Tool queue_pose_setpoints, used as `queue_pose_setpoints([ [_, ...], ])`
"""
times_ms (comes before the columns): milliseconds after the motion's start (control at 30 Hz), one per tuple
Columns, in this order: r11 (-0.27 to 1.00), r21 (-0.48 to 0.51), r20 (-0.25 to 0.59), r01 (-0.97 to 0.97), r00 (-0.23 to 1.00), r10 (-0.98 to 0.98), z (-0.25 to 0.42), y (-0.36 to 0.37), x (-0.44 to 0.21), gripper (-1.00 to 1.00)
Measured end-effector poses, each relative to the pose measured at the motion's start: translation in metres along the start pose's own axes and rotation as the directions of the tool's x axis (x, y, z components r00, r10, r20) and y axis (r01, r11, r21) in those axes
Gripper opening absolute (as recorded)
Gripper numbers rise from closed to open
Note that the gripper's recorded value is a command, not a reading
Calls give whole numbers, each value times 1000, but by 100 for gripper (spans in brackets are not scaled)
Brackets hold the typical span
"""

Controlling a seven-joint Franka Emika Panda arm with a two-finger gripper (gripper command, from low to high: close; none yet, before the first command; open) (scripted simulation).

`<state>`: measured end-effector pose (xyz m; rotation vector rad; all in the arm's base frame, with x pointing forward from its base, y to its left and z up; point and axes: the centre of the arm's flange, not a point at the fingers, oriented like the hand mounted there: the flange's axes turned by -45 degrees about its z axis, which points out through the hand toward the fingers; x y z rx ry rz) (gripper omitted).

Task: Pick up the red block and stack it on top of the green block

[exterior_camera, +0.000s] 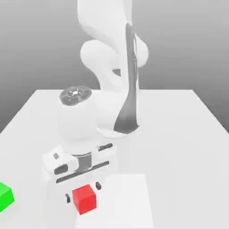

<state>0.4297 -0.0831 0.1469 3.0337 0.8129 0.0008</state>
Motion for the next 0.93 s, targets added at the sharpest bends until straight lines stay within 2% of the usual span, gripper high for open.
queue_pose_setpoints([
  [200,1000,1,1,0,1000,0,-1,0,0,-100],
  [367,1000,2,1,1,1000,-1,-52,0,0,-100],
  [500,982,8,8,-190,982,190,-71,75,-35,-100],
  [667,896,6,4,-444,896,444,-90,173,-112,-100],
  [800,860,2,0,-510,860,510,-50,200,-138,-100],
  [833,859,2,1,-513,859,513,-40,201,-139,100],
  [933,859,2,1,-513,859,513,-40,201,-139,100],
])
